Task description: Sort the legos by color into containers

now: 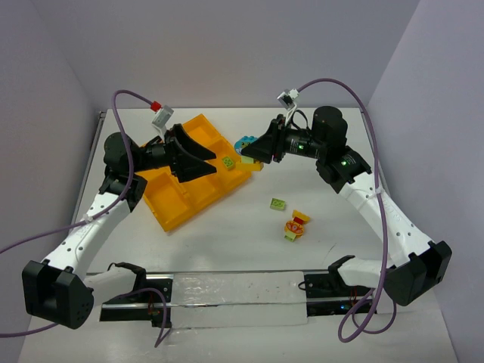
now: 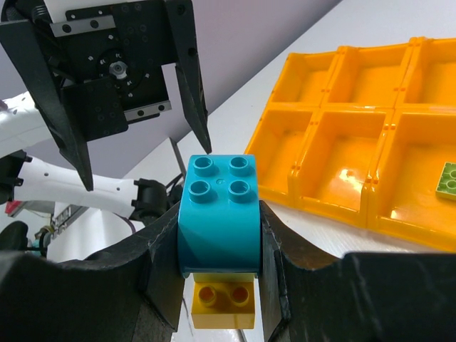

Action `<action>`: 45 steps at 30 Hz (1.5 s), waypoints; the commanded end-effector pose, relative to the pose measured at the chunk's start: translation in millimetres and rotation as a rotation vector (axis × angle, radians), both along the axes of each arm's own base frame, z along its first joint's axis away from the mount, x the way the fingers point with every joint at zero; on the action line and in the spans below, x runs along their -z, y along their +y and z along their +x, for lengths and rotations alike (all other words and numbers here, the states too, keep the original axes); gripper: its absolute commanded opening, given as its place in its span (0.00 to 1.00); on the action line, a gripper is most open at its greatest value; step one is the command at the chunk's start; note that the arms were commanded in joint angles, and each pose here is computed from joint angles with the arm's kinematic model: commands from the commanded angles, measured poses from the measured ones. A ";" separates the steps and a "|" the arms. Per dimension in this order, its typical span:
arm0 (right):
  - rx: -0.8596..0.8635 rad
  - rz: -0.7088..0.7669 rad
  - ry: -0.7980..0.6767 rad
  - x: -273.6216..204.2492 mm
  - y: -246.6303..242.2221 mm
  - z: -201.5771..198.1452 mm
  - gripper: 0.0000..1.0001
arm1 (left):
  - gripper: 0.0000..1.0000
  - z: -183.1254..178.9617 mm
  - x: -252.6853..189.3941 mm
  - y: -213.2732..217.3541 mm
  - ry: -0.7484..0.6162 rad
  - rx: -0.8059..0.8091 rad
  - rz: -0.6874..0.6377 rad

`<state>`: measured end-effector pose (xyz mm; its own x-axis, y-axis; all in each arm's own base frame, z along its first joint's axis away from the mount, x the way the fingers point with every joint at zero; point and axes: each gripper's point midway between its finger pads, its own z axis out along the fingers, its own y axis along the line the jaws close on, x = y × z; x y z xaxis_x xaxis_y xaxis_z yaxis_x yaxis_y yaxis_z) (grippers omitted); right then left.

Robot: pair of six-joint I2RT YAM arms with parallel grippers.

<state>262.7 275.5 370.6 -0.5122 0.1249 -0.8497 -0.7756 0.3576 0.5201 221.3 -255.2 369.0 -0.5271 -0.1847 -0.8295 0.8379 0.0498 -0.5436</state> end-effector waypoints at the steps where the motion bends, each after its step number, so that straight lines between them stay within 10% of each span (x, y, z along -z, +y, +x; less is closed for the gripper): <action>1: -0.020 0.029 -0.076 -27.9 -1.3 -3.6 0.00 | 0.97 -5.8 -25.2 1.8 -0.115 0.024 -0.023; 45: -0.187 0.183 -0.085 -63.1 11.9 -36.3 0.00 | 0.94 -8.4 -5.6 -26.9 -0.038 0.206 -0.059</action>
<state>239.8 284.5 399.3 -0.5269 0.1442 -0.8376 -0.8152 0.1933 0.5460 214.3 -276.8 368.6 -0.5889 -0.1212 -0.7991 0.8069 -0.1445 -0.5727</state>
